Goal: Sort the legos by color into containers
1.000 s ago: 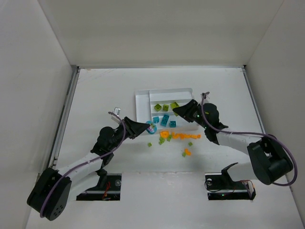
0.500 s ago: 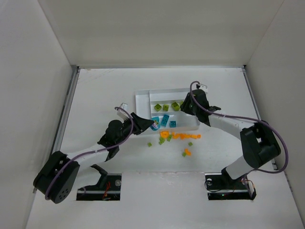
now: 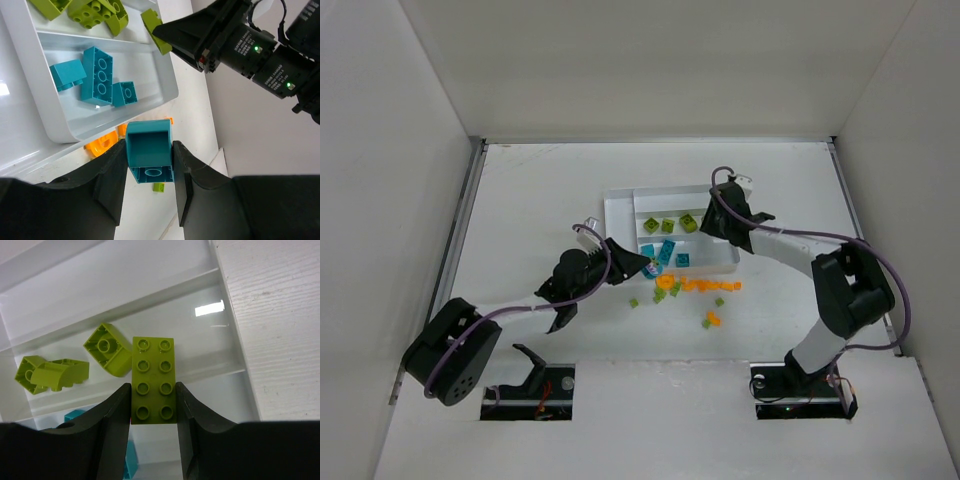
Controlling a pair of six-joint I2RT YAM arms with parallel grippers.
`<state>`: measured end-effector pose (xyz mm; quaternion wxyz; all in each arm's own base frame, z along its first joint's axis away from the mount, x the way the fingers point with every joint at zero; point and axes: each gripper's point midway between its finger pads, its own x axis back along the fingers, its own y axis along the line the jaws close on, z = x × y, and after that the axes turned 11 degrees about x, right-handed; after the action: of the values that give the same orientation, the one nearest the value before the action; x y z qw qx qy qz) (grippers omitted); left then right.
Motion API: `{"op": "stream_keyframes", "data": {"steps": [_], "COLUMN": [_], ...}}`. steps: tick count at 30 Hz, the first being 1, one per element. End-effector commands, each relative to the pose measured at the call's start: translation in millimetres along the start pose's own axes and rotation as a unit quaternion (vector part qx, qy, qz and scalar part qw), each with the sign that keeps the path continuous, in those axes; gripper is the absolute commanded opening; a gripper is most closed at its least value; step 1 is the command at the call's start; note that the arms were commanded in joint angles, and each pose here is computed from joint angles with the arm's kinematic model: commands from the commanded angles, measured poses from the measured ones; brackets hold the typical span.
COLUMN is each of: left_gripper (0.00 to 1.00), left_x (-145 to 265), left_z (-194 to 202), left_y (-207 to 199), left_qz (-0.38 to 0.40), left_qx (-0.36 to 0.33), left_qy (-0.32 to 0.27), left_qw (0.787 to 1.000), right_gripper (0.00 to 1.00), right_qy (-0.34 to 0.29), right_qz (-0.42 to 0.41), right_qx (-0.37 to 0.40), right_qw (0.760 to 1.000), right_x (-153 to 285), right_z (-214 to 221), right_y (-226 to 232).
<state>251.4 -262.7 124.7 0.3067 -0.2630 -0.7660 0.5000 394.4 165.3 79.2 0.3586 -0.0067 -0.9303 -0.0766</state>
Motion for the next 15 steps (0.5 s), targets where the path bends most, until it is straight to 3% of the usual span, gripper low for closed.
{"op": "stream_keyframes", "data": {"steps": [1, 7, 11, 15], "left_gripper": [0.2, 0.2, 0.2, 0.2], "left_x": [-5.8, -7.3, -10.4, -13.7], "left_z": [-13.5, -12.4, -8.5, -4.3], "left_y": [-35.6, -40.0, -42.1, -44.7], "left_qz": [0.055, 0.059, 0.059, 0.058], "left_qx": [-0.023, -0.024, -0.027, -0.031], "left_qy": [-0.021, -0.02, -0.018, -0.017], "left_qw": [0.998, 0.998, 0.998, 0.998], "right_gripper": [0.38, 0.48, 0.64, 0.67], "right_qy": [-0.01, -0.027, -0.043, -0.061], "right_qz": [0.022, 0.001, -0.04, -0.061], "right_qx": [-0.009, -0.043, -0.07, -0.081], "right_qw": [1.0, 0.999, 0.996, 0.993], "right_x": [-6.3, -9.3, 0.7, 18.5], "right_z": [-16.4, -34.1, -48.4, -55.0], "right_y": [-1.3, 17.1, 38.8, 40.5]}}
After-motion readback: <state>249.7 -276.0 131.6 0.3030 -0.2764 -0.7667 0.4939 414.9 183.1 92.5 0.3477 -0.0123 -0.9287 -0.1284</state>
